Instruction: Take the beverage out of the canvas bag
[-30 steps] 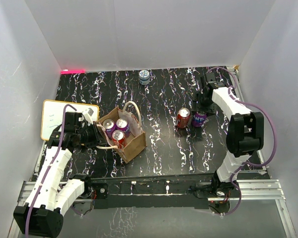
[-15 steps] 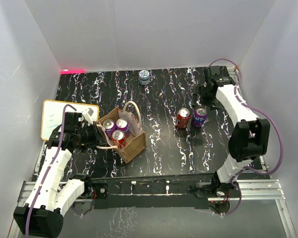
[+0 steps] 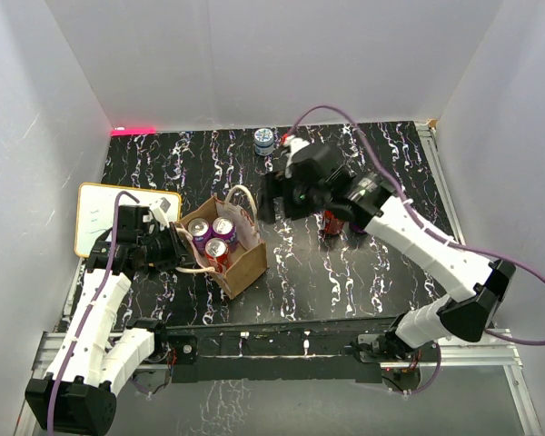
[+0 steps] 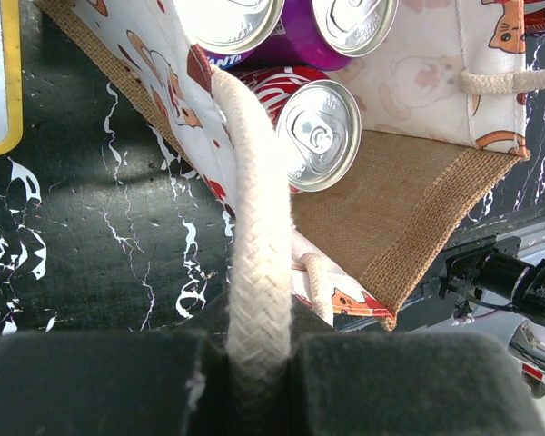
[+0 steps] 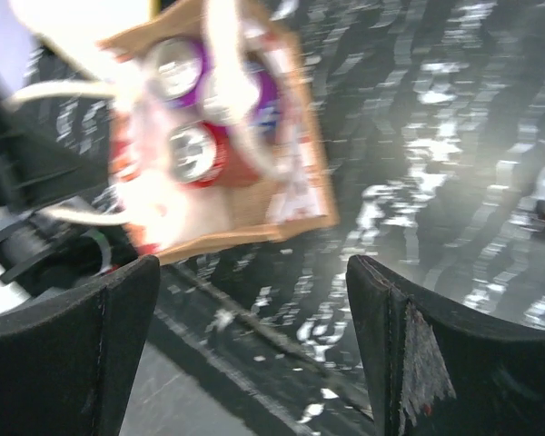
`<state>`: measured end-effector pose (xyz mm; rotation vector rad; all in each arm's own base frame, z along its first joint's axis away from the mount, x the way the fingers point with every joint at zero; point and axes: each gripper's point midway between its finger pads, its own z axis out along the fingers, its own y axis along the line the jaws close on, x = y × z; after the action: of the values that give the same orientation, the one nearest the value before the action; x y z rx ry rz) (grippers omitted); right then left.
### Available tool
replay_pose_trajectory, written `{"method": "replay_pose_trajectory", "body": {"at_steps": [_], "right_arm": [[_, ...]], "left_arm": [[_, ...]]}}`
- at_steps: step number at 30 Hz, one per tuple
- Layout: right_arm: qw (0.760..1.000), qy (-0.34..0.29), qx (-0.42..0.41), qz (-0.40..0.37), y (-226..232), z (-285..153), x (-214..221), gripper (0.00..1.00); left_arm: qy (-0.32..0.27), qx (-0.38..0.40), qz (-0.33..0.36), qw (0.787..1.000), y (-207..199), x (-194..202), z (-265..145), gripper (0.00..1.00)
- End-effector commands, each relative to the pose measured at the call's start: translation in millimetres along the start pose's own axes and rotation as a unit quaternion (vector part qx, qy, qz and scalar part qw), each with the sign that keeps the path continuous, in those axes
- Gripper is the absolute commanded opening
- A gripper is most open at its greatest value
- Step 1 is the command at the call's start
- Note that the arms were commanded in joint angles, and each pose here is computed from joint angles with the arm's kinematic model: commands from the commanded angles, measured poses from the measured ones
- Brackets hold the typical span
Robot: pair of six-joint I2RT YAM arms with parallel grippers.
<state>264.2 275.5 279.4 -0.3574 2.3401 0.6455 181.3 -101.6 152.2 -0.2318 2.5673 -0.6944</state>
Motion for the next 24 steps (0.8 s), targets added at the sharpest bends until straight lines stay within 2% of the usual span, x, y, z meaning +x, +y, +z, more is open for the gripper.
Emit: {"method": "replay_pose_trajectory", "body": {"at_steps": [1, 4, 6, 12, 18, 24], "right_arm": [[0.992, -0.027, -0.125, 0.019, 102, -4, -1, 0.85], [0.991, -0.001, -0.137, -0.005, 141, 18, 18, 0.85], [0.995, 0.010, -0.099, -0.001, 145, 38, 24, 0.84], [0.998, 0.026, 0.020, 0.051, 140, 99, 37, 0.82], [0.983, 0.017, 0.165, 0.079, 115, 128, 57, 0.83], [0.981, 0.023, 0.181, 0.068, 109, 150, 70, 0.83]], "left_arm": [[0.002, 0.001, -0.005, 1.000, 2, 3, -1, 0.00], [0.001, 0.000, -0.006, 1.000, 2, 2, -1, 0.00], [0.000, 0.000, -0.005, 1.000, 2, 3, -1, 0.00], [-0.006, -0.001, -0.005, 1.000, 3, 2, -3, 0.00], [-0.009, 0.000, -0.003, 1.000, 2, 1, -4, 0.00], [-0.012, 0.001, -0.006, 1.000, 3, 0, -5, 0.00]]}}
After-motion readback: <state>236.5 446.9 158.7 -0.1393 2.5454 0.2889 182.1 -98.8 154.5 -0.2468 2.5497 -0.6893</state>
